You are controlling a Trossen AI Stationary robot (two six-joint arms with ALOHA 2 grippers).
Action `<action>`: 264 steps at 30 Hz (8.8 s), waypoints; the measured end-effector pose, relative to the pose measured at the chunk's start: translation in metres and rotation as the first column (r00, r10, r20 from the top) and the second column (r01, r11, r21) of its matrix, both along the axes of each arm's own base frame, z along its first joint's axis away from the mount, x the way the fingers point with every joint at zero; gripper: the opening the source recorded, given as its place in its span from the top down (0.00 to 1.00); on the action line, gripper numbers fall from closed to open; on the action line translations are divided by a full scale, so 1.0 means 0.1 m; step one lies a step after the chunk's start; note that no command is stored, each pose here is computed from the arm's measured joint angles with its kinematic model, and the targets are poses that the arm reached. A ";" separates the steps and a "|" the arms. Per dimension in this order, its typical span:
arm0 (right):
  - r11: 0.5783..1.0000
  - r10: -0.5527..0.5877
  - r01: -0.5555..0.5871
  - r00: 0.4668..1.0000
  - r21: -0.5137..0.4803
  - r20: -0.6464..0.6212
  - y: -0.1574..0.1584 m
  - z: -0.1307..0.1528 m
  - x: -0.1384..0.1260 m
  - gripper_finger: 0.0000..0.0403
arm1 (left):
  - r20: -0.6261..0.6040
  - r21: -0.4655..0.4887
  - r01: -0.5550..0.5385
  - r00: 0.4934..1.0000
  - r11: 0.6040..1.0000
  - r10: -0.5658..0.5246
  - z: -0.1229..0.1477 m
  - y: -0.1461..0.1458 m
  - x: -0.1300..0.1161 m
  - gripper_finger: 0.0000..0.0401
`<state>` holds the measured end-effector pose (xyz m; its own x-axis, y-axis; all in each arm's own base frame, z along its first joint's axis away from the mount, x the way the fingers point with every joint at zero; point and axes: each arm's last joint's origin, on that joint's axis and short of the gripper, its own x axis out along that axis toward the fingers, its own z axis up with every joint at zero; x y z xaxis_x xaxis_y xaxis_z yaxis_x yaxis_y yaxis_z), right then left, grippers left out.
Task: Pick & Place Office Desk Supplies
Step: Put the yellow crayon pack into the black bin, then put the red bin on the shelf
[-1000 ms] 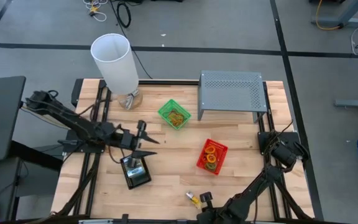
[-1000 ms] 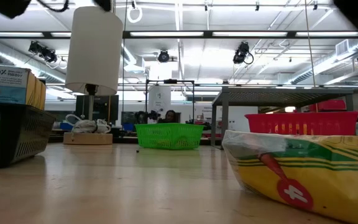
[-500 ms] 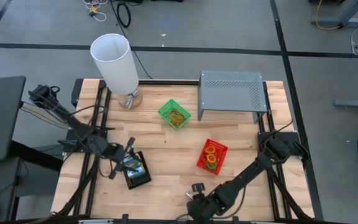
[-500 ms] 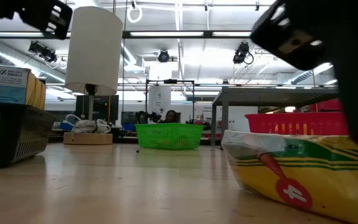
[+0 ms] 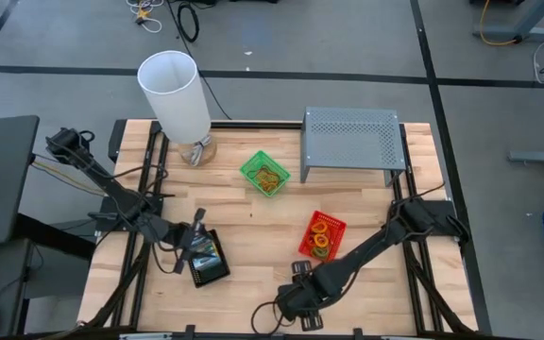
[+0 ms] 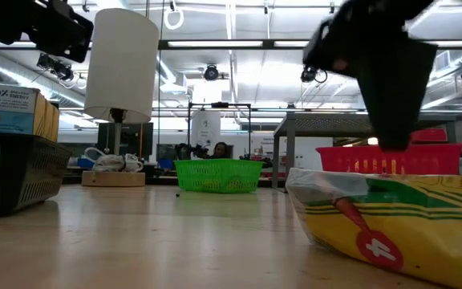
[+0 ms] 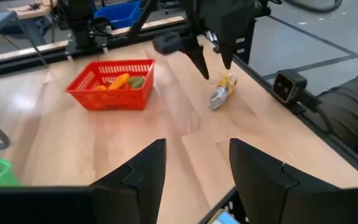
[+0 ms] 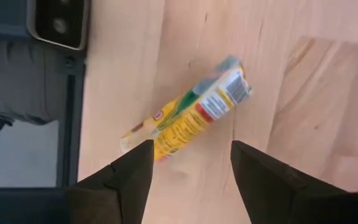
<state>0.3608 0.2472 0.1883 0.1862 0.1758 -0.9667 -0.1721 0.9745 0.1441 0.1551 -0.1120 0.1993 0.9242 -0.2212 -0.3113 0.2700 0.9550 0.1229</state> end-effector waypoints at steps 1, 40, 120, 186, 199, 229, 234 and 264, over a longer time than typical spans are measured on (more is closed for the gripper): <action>1.000 -0.009 0.009 1.000 0.006 -0.007 -0.01 -0.03 0.00 0.45 | 0.005 0.010 -0.006 1.000 1.000 0.006 0.00 0.00 0.00 0.55; 0.982 -0.181 0.184 0.981 -0.035 0.070 0.00 -0.51 0.19 0.80 | 0.101 0.116 -0.028 0.995 0.993 0.016 0.17 -0.01 0.05 0.55; 0.930 0.038 0.075 0.954 -0.359 0.298 -2.60 0.39 1.01 0.84 | 0.304 0.261 -0.388 0.902 0.884 0.306 0.33 -0.06 -0.06 0.55; 0.955 0.172 -0.294 0.480 -0.027 0.860 -0.98 -0.36 1.68 0.84 | 0.191 -0.091 0.203 0.964 0.975 -0.183 0.30 -0.65 -1.00 0.55; 0.964 0.173 -0.262 0.495 -0.044 0.852 -0.99 -0.37 1.68 0.59 | 0.189 -0.096 0.205 0.964 0.974 -0.185 0.30 -0.65 -1.00 0.55; 0.967 0.001 -0.019 0.998 -0.253 -0.068 -0.74 0.31 0.22 0.55 | 0.185 -0.087 0.206 0.965 0.975 -0.187 0.29 -0.65 -1.00 0.55; 0.960 -0.108 0.050 0.974 -0.275 -0.201 -0.74 0.31 0.07 0.55 | 0.190 -0.069 0.208 0.963 0.976 -0.192 0.29 -0.65 -1.00 0.55; 0.883 -0.420 0.345 0.883 -0.318 -0.209 -0.83 -0.21 -0.05 0.73 | 0.171 -0.048 0.240 0.958 0.970 -0.229 0.26 -0.66 -1.00 0.55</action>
